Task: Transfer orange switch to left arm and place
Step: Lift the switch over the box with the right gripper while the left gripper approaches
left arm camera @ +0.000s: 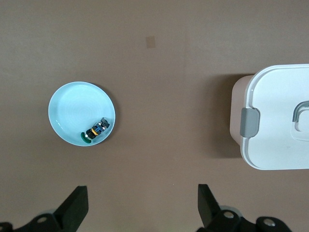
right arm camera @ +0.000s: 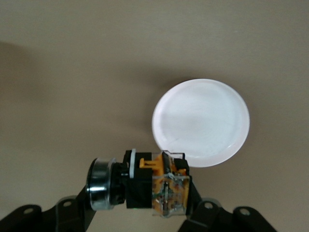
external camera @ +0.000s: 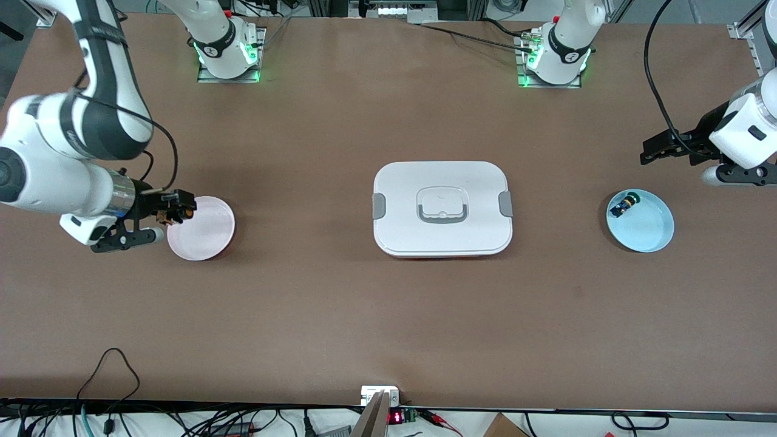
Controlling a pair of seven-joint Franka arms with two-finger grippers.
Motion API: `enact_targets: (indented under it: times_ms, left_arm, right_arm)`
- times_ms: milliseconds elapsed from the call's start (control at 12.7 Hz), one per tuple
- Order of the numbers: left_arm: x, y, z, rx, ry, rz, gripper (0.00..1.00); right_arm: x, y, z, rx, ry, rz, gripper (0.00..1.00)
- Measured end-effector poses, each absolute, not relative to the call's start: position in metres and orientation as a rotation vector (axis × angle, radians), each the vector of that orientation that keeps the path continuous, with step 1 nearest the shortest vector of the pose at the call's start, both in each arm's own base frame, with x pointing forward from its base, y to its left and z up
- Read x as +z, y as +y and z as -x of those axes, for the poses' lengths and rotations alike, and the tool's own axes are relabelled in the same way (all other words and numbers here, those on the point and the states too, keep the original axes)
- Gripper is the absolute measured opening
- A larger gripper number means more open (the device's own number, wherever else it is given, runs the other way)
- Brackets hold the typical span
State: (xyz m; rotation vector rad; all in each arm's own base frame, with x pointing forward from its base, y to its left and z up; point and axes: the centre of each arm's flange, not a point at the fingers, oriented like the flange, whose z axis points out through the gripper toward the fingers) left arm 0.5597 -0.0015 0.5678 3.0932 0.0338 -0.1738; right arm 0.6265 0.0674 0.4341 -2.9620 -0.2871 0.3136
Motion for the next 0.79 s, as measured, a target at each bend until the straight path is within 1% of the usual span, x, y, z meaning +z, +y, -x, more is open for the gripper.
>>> enact_targets:
  times_ms: [157, 315, 472, 629, 787]
  left_arm:
    - [0.568, 0.007, -0.560, -0.174, 0.058, -3.093, 1.00]
    - [0.568, 0.014, -0.559, -0.174, 0.079, -3.092, 1.00]
    - [0.568, 0.025, -0.559, -0.178, 0.110, -3.085, 1.00]
    - [0.565, 0.029, -0.554, -0.227, 0.153, -2.980, 1.00]
    - [0.559, 0.028, -0.551, -0.292, 0.189, -2.812, 1.00]
  right_arm:
    - [0.469, 0.092, -0.626, 0.301, -0.395, 2.875, 0.72]
    - [0.495, 0.123, -0.624, 0.230, -0.592, 2.764, 0.72]
    - [0.526, 0.156, -0.612, 0.120, -0.828, 2.613, 0.72]
    - [0.557, 0.189, -0.597, -0.022, -1.045, 2.365, 0.72]
    - [0.569, 0.209, -0.591, -0.141, -1.173, 2.135, 0.72]
